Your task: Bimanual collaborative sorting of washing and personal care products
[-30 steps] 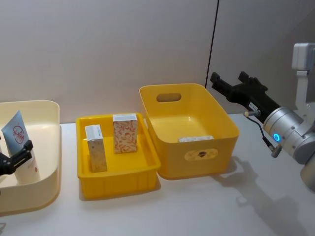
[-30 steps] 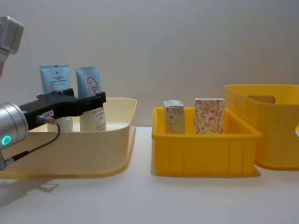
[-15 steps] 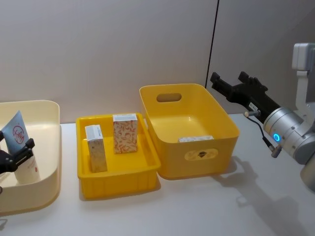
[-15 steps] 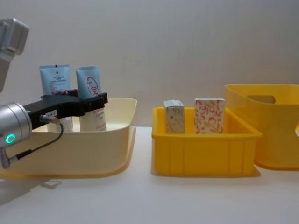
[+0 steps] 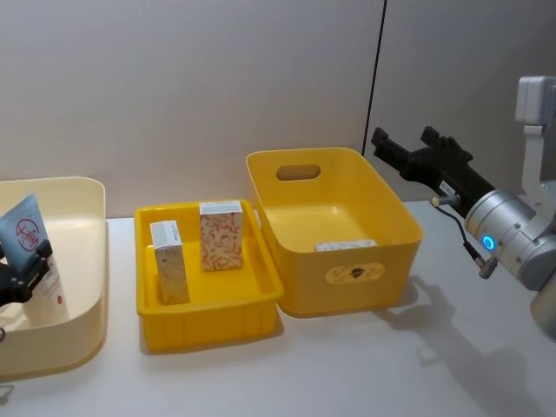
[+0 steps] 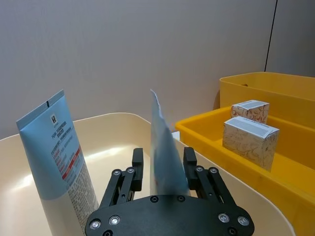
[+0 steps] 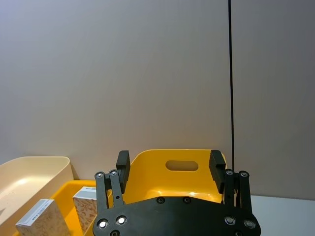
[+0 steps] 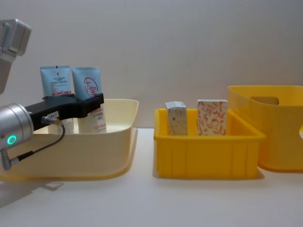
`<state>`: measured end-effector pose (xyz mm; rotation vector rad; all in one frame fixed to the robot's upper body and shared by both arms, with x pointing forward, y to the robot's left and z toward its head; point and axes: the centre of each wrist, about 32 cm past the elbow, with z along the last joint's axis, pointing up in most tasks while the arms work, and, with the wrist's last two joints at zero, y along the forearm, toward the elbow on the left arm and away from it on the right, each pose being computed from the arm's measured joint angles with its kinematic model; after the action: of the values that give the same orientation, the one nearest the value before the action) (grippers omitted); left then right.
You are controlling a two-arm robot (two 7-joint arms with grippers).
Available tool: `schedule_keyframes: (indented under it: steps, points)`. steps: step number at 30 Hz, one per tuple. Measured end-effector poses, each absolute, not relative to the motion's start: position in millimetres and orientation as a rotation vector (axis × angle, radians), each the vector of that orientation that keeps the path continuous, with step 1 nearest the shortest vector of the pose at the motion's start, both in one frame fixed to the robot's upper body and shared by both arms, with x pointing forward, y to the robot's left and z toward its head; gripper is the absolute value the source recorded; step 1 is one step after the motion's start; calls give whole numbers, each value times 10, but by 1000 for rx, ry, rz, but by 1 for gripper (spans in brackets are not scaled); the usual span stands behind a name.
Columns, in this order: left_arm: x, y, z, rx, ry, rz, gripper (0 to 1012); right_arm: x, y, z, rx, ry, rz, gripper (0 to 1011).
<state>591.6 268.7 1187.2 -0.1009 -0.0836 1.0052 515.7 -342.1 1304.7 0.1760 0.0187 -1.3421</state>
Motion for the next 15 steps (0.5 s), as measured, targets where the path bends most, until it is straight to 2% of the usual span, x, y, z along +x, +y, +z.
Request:
schedule_keyframes:
  steps: [7, 15]
  points:
    - [5922, 2688, 11873, -100, -84, 1005, 311, 5157, -3420, 13047, 176, 19, -1342, 1001]
    - [5925, 2687, 11873, -100, -83, 1004, 255, 5157, -3421, 13048, 176, 19, -1342, 1001]
